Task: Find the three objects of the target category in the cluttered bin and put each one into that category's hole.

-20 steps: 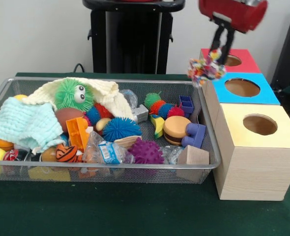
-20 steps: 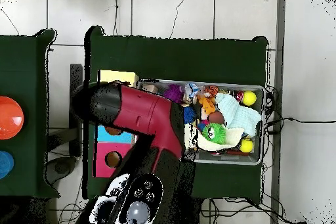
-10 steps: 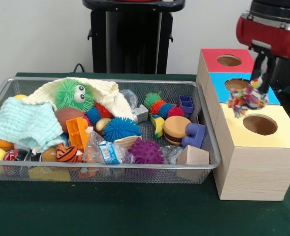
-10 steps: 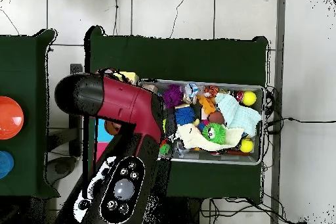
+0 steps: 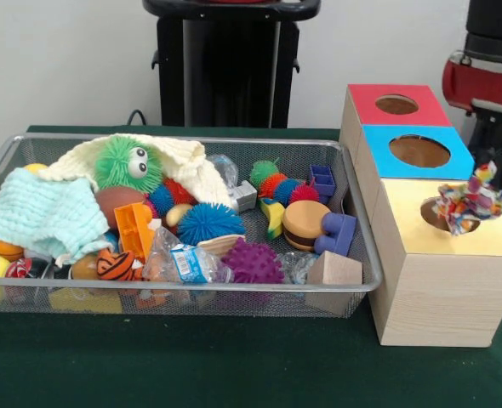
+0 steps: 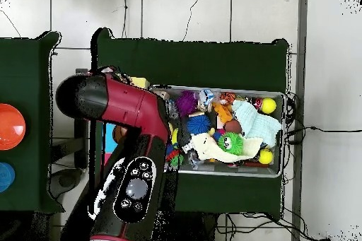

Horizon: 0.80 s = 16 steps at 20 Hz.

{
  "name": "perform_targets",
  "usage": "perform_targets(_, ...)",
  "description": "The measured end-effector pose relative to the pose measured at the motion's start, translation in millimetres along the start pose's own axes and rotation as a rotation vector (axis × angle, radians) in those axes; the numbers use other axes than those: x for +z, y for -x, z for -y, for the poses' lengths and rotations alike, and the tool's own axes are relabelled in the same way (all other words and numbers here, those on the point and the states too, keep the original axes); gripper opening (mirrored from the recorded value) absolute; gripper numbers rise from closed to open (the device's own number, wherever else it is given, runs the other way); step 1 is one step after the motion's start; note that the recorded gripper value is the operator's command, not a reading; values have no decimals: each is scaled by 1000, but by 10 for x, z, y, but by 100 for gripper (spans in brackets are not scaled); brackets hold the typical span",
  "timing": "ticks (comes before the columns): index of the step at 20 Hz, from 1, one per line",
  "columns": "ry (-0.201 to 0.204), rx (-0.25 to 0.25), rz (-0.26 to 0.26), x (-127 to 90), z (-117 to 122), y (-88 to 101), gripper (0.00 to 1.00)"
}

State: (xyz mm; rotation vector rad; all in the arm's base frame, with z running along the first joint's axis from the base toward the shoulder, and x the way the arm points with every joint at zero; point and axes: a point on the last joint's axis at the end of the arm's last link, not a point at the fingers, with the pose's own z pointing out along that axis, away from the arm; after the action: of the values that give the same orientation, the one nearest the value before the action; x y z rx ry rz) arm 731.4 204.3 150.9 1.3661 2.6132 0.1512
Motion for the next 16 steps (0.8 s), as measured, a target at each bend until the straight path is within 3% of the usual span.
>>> perform_targets(5,76,39,1,94,-73,101,0)
perform_targets(9,115,97,1,185,52,263,0)
perform_targets(16,100,142,-4,345,423,439,0)
